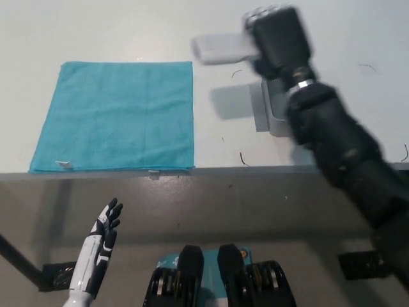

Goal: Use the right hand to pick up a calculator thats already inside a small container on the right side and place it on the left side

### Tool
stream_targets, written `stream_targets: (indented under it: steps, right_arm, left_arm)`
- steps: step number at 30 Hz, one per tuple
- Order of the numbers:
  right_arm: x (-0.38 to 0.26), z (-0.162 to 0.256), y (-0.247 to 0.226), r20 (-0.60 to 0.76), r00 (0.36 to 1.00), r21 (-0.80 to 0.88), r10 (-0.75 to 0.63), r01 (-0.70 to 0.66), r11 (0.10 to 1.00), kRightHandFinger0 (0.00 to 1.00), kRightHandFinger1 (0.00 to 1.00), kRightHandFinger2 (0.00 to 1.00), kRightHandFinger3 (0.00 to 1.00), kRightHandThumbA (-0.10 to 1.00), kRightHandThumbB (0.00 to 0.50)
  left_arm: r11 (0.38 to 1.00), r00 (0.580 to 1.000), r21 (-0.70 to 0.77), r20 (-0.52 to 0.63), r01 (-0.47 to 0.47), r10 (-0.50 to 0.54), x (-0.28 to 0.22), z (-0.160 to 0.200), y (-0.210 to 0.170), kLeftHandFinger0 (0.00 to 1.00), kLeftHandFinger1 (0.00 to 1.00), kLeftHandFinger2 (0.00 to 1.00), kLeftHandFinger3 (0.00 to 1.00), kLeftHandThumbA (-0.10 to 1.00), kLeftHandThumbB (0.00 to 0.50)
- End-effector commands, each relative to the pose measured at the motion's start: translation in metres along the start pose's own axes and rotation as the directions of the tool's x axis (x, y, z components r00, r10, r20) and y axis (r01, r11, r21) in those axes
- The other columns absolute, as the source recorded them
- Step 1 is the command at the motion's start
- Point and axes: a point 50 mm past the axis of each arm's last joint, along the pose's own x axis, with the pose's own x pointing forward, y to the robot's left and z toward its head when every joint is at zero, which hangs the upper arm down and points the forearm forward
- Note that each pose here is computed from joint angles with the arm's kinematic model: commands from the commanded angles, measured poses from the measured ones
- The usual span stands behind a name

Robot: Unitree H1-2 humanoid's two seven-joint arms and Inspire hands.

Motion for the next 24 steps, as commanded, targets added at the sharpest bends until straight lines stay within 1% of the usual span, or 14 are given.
stream_targets:
  steps: [1, 2, 3, 4, 7, 9, 11, 14, 15, 18, 19, 22, 23, 24]
  right_arm:
    - [0.046, 0.038, -0.047, 0.081, 0.986, 0.036, -0.142, 0.140, 0.990, 0.00, 0.00, 0.31, 0.27, -0.10, 0.349]
    - [0.048, 0.046, -0.046, 0.092, 0.986, 0.055, -0.140, 0.135, 0.989, 0.00, 0.00, 0.31, 0.26, -0.10, 0.355]
    - [0.051, 0.059, -0.046, 0.108, 0.986, 0.070, -0.124, 0.117, 0.991, 0.00, 0.00, 0.31, 0.29, -0.10, 0.366]
    - [0.052, 0.062, -0.046, 0.112, 0.987, 0.073, -0.119, 0.111, 0.991, 0.00, 0.00, 0.30, 0.31, -0.10, 0.365]
    - [0.057, 0.083, -0.047, 0.128, 0.987, 0.074, -0.092, 0.083, 0.994, 0.00, 0.00, 0.29, 0.27, -0.10, 0.348]
    - [0.058, 0.092, -0.047, 0.131, 0.989, 0.075, -0.075, 0.065, 0.995, 0.00, 0.00, 0.28, 0.29, -0.10, 0.360]
    - [0.059, 0.103, -0.046, 0.135, 0.989, 0.065, -0.060, 0.051, 0.997, 0.00, 0.00, 0.27, 0.27, -0.10, 0.340]
    - [0.058, 0.119, -0.043, 0.147, 0.989, 0.069, -0.035, 0.025, 0.997, 0.00, 0.00, 0.28, 0.26, -0.10, 0.325]
    - [0.058, 0.122, -0.043, 0.148, 0.989, 0.080, -0.021, 0.010, 0.997, 0.00, 0.00, 0.30, 0.31, -0.10, 0.338]
    - [0.058, 0.136, -0.041, 0.141, 0.989, 0.064, 0.048, -0.058, 0.996, 0.00, 0.00, 0.34, 0.42, -0.10, 0.316]
    - [0.059, 0.139, -0.042, 0.137, 0.989, 0.068, 0.064, -0.074, 0.995, 0.00, 0.00, 0.35, 0.43, -0.10, 0.321]
    - [0.057, 0.146, -0.039, 0.136, 0.987, 0.085, 0.087, -0.099, 0.991, 0.00, 0.00, 0.27, 0.47, -0.10, 0.344]
    - [0.056, 0.150, -0.038, 0.133, 0.985, 0.090, 0.107, -0.119, 0.989, 0.00, 0.00, 0.19, 0.51, -0.10, 0.341]
    - [0.055, 0.151, -0.036, 0.128, 0.985, 0.099, 0.112, -0.125, 0.987, 0.00, 0.00, 0.13, 0.50, -0.10, 0.340]
  left_arm:
    - [1.000, 0.998, 0.007, 0.065, -0.026, 0.025, 0.002, 0.008, 0.004, 1.00, 1.00, 1.00, 1.00, 1.00, 0.002]
    - [1.000, 0.998, 0.006, 0.063, -0.026, 0.025, 0.002, 0.007, 0.004, 1.00, 1.00, 1.00, 1.00, 1.00, 0.003]
    - [1.000, 0.998, 0.008, 0.062, -0.025, 0.024, 0.002, 0.007, 0.004, 1.00, 1.00, 1.00, 1.00, 1.00, 0.009]
    - [1.000, 0.998, 0.010, 0.062, -0.025, 0.024, 0.002, 0.007, 0.004, 1.00, 1.00, 1.00, 1.00, 1.00, 0.011]
    - [1.000, 0.998, 0.011, 0.061, -0.024, 0.023, 0.002, 0.006, 0.005, 1.00, 1.00, 1.00, 1.00, 1.00, 0.010]
    - [1.000, 0.998, 0.016, 0.061, -0.026, 0.025, 0.002, 0.006, 0.005, 1.00, 1.00, 1.00, 1.00, 1.00, 0.019]
    - [1.000, 0.998, 0.009, 0.061, -0.024, 0.023, 0.002, 0.006, 0.005, 1.00, 1.00, 1.00, 1.00, 1.00, 0.009]
    - [0.999, 0.998, 0.014, 0.055, -0.030, 0.029, -0.002, 0.006, 0.004, 1.00, 1.00, 1.00, 1.00, 1.00, 0.009]
    - [1.000, 0.998, 0.012, 0.057, -0.027, 0.027, -0.002, 0.006, 0.004, 1.00, 1.00, 1.00, 1.00, 1.00, 0.011]
    - [0.999, 0.998, 0.019, 0.050, -0.025, 0.024, -0.006, 0.005, 0.003, 1.00, 1.00, 1.00, 1.00, 1.00, 0.006]
    - [0.999, 0.998, 0.020, 0.051, -0.027, 0.026, -0.006, 0.005, 0.003, 1.00, 1.00, 1.00, 1.00, 1.00, 0.001]
    - [0.999, 0.999, 0.018, 0.043, -0.027, 0.026, -0.009, 0.004, 0.000, 1.00, 1.00, 1.00, 1.00, 1.00, 0.000]
    - [1.000, 0.999, 0.013, 0.040, -0.027, 0.026, -0.011, 0.004, 0.000, 1.00, 1.00, 1.00, 1.00, 1.00, 0.000]
    - [1.000, 0.999, 0.013, 0.037, -0.027, 0.026, -0.012, 0.003, -0.001, 1.00, 1.00, 1.00, 1.00, 1.00, 0.000]
